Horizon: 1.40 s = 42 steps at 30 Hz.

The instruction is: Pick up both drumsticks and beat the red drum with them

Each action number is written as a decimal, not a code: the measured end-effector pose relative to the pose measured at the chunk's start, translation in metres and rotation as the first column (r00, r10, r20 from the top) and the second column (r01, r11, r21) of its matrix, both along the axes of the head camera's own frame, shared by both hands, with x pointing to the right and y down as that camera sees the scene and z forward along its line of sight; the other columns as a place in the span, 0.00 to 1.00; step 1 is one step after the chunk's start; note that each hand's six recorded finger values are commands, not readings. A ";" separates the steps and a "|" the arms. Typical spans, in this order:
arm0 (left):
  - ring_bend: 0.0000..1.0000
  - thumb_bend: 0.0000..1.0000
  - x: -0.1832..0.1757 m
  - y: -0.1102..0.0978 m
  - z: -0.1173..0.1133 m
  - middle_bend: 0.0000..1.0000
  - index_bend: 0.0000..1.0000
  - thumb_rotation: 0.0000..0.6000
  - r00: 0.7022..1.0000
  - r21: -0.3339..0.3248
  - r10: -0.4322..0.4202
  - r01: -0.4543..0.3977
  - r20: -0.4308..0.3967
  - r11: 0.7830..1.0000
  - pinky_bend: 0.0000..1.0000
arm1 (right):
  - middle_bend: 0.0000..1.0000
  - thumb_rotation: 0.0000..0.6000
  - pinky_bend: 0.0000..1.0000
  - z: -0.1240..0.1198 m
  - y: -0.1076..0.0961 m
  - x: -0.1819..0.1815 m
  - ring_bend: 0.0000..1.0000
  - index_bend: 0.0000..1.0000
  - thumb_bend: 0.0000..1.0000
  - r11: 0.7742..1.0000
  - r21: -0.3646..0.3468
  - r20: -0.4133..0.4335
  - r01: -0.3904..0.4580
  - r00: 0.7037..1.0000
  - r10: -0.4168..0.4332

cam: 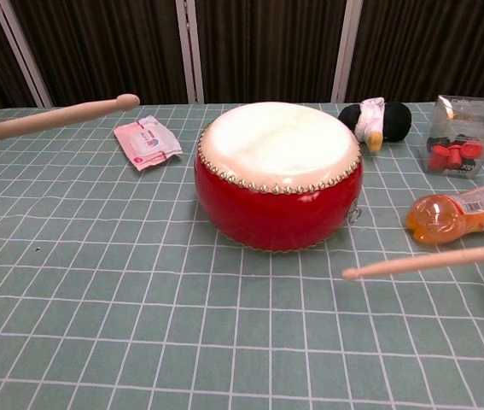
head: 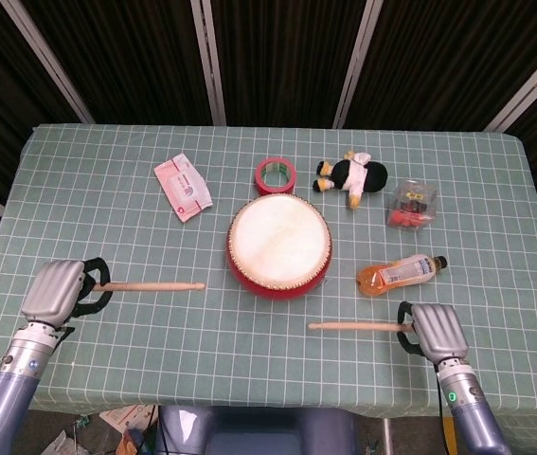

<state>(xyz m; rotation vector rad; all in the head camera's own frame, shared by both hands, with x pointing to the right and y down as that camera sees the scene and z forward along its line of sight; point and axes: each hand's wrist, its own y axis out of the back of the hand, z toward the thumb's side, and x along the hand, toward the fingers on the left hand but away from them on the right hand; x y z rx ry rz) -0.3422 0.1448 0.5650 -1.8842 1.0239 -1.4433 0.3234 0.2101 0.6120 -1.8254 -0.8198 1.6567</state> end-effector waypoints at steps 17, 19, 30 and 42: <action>1.00 0.58 0.029 -0.052 -0.002 1.00 0.79 1.00 0.998 0.042 0.066 -0.066 -0.008 0.997 1.00 | 1.00 1.00 0.95 -0.065 -0.078 0.014 1.00 0.99 0.66 0.951 0.018 0.189 -0.307 0.936 0.298; 1.00 0.58 0.035 -0.064 -0.001 1.00 0.79 1.00 0.997 0.050 0.081 -0.080 0.000 0.996 1.00 | 1.00 1.00 0.95 -0.065 -0.084 0.011 1.00 0.99 0.66 0.949 0.016 0.190 -0.314 0.933 0.306; 1.00 0.58 0.073 -0.115 -0.002 1.00 0.79 1.00 0.994 0.087 0.112 -0.111 -0.008 0.990 1.00 | 1.00 1.00 0.95 -0.048 -0.127 -0.010 1.00 0.99 0.66 0.938 -0.018 0.189 -0.347 0.920 0.344; 1.00 0.58 0.095 -0.142 0.011 1.00 0.79 1.00 0.992 0.070 0.123 -0.122 -0.003 0.990 1.00 | 1.00 1.00 0.95 -0.024 -0.150 -0.022 1.00 0.99 0.66 0.920 -0.053 0.231 -0.388 0.892 0.389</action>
